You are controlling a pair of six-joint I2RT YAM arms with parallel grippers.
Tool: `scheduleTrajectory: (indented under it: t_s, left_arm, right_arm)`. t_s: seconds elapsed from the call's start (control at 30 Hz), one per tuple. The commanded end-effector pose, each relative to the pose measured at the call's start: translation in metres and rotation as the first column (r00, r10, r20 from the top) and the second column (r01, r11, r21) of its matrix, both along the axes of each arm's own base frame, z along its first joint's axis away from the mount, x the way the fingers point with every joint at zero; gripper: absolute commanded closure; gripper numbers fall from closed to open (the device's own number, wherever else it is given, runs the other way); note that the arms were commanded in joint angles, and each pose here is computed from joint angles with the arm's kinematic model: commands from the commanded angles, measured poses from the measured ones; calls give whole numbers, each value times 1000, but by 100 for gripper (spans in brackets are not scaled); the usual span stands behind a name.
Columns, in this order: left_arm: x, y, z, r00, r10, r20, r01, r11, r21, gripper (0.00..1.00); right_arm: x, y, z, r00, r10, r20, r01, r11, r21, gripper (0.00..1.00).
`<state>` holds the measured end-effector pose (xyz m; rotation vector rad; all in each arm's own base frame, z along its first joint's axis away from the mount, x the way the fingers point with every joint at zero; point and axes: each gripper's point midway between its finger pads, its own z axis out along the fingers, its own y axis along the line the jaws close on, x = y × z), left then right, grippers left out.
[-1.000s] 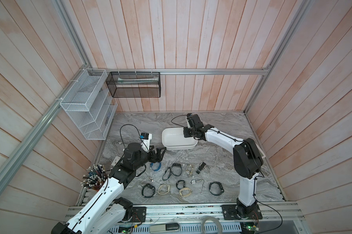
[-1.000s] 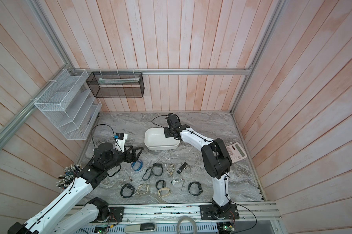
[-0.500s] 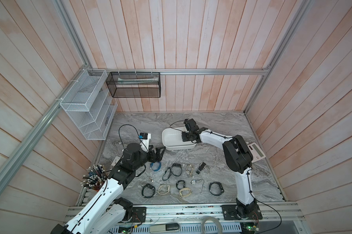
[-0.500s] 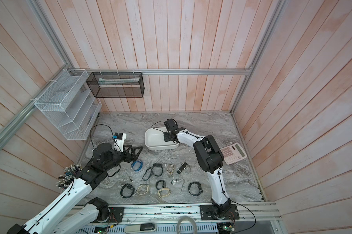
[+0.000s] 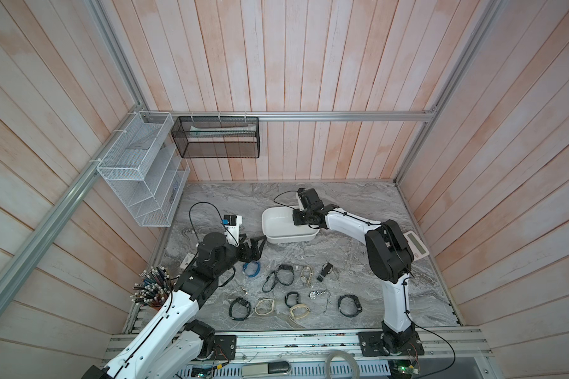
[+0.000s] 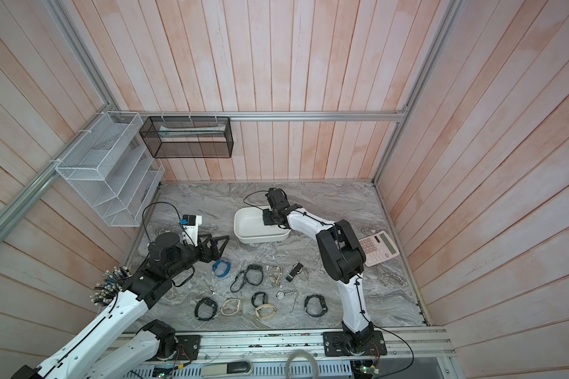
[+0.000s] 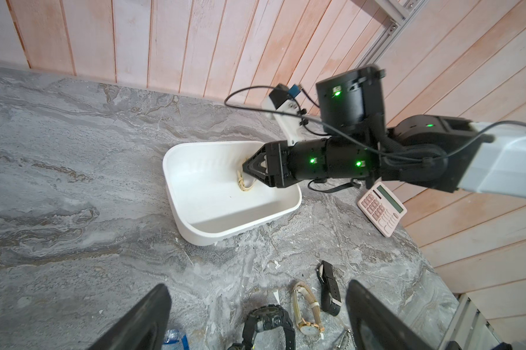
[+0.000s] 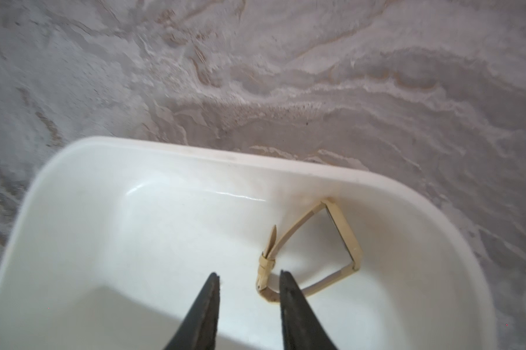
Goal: Put the watch into the storage box
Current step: Place the watch in the storage box.
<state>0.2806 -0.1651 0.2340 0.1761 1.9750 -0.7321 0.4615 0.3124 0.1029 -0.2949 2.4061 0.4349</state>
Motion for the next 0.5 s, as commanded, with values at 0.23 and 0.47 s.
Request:
scheduleTrajectory:
  t_s: [0.23, 0.47]
  left_arm:
    - [2, 5, -4, 999, 45, -6, -45, 999, -4, 8]
    - [2, 12, -35, 989, 86, -121, -81, 996, 42, 14]
  right_arm:
    - [-23, -31, 117, 980, -35, 196, -2, 982, 189, 27]
    - [-71, -90, 118, 951, -161, 262, 99, 967, 235, 15]
